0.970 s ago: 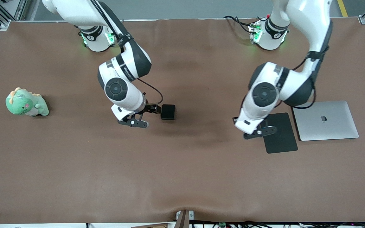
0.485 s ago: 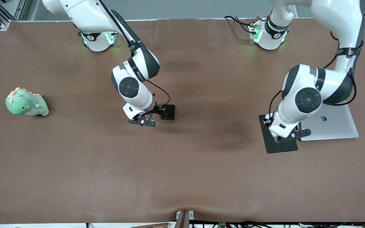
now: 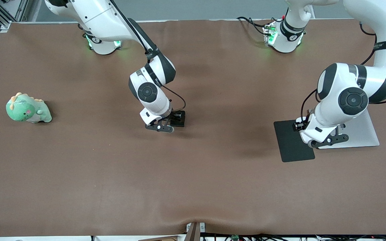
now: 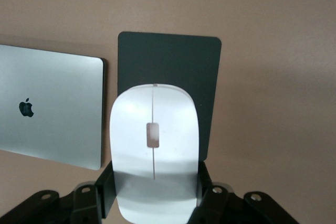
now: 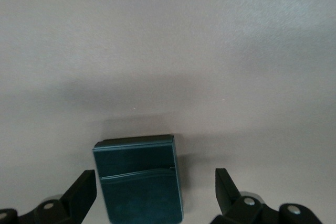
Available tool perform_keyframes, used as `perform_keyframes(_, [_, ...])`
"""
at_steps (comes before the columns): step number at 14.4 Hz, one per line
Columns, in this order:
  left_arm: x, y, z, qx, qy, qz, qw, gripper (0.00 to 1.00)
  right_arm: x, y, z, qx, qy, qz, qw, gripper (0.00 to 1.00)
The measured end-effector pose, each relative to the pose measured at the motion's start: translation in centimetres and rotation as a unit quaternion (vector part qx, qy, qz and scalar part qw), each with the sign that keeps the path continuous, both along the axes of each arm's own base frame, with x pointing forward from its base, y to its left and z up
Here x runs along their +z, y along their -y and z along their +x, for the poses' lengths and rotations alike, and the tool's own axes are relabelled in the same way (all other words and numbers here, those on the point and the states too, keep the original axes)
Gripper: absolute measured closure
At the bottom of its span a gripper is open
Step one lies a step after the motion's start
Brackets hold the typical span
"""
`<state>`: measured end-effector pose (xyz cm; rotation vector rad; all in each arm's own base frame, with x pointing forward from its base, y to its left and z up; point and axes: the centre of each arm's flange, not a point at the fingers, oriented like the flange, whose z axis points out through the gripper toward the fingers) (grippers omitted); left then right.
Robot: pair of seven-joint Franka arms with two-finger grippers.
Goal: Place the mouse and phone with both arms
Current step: 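Grasp the phone with the right gripper while the left gripper holds the mouse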
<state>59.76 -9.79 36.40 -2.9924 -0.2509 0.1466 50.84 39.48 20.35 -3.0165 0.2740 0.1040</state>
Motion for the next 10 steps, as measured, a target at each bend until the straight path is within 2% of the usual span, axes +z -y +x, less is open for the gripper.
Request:
perform_keyframes(6, [-0.3, -2.0, -0.4, -0.009, -0.009, -0.001, 1.0, 0.38, -1.9, -1.7, -1.1, 0.011, 0.013, 0.01, 1.0, 0.0])
perform_keyframes(10, [-1.1, -2.2, -0.8, -0.012, -0.012, -0.002, 1.0, 0.38, -2.6, -2.4, -1.9, 0.019, 0.01, 0.012, 1.0, 0.0])
